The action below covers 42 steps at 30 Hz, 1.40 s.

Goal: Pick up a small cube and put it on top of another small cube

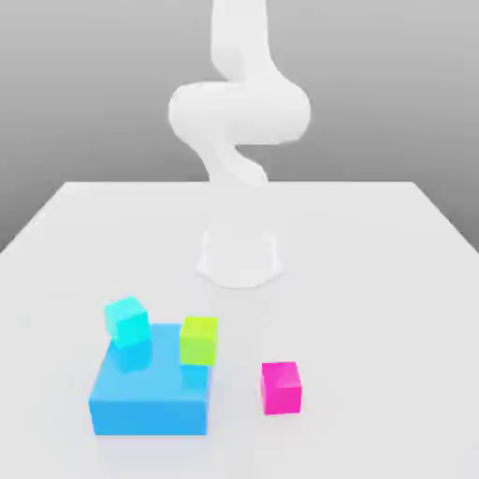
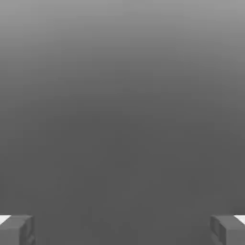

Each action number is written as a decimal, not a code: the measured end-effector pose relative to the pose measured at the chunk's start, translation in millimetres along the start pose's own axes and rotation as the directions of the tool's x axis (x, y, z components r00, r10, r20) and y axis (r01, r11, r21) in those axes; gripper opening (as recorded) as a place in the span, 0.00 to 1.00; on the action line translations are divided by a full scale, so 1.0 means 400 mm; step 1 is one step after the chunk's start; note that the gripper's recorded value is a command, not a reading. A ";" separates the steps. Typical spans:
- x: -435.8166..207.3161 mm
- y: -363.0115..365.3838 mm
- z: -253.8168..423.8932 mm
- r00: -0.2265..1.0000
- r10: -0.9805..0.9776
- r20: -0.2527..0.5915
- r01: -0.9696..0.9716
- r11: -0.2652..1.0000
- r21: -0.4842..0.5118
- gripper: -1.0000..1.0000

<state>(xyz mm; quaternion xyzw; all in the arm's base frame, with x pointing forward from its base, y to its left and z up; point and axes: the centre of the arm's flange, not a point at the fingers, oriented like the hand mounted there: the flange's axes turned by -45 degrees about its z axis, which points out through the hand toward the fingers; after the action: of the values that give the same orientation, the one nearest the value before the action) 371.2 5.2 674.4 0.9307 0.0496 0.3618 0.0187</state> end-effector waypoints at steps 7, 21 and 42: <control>-0.088 -0.048 0.289 0.929 -0.341 0.148 0.333 0.940 0.074 0.50; -0.438 -0.150 0.714 0.471 -0.860 0.198 0.748 0.508 0.427 0.50; -0.907 -0.232 0.988 0.042 -0.997 -0.057 0.739 -0.007 0.674 0.00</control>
<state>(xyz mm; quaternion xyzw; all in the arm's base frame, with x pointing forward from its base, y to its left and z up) 364.7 59.5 132.9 0.6760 0.7369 -0.0003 -0.0002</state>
